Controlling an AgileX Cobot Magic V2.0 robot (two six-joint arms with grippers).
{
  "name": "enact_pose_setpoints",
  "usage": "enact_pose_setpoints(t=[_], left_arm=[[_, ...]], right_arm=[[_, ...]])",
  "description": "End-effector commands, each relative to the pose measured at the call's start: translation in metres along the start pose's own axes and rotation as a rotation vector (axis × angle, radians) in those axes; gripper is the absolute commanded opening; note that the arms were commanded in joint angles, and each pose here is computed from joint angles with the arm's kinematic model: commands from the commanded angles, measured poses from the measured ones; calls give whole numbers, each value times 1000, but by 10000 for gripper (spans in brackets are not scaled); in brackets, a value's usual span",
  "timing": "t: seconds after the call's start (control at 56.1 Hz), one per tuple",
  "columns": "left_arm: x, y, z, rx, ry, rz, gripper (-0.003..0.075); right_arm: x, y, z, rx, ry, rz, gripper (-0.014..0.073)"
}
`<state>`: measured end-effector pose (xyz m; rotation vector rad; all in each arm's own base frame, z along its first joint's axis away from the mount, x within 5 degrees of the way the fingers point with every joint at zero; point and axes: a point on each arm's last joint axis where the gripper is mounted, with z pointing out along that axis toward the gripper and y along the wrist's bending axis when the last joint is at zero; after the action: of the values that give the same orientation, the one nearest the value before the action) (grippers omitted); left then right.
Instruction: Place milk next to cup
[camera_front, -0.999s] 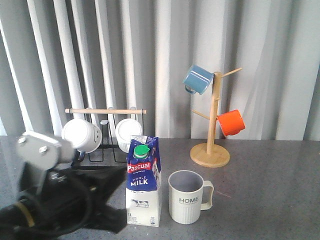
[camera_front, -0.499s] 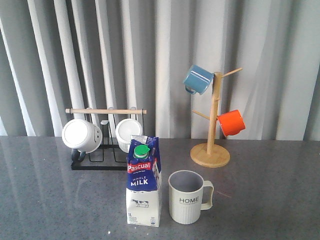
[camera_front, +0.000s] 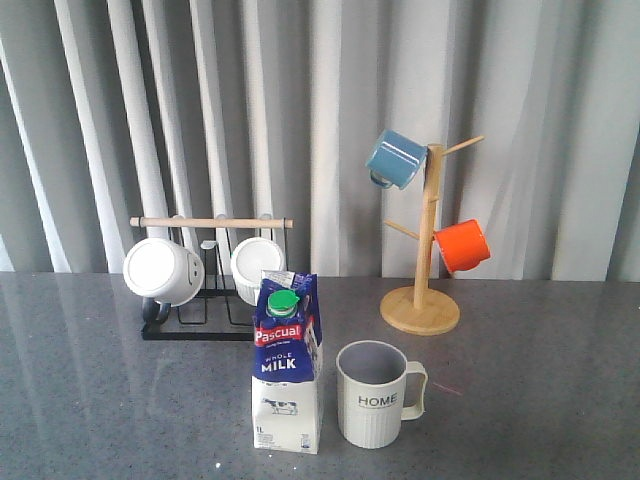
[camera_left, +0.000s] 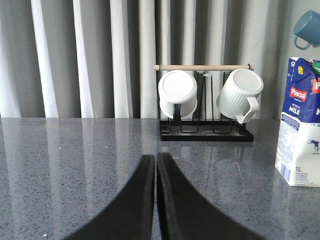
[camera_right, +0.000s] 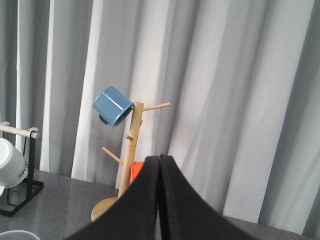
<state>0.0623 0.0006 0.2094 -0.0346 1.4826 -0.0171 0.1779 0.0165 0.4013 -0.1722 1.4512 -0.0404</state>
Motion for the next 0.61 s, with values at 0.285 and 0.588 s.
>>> enact_pose_setpoints(t=[0.285, 0.588], left_arm=[[-6, -2, -3, 38, -19, 28, -6], [-7, -3, -8, 57, -46, 18, -6]], right_arm=[[-18, -4, -2, 20, -104, -9, -8], [-18, -4, -2, 20, -106, -10, -8]])
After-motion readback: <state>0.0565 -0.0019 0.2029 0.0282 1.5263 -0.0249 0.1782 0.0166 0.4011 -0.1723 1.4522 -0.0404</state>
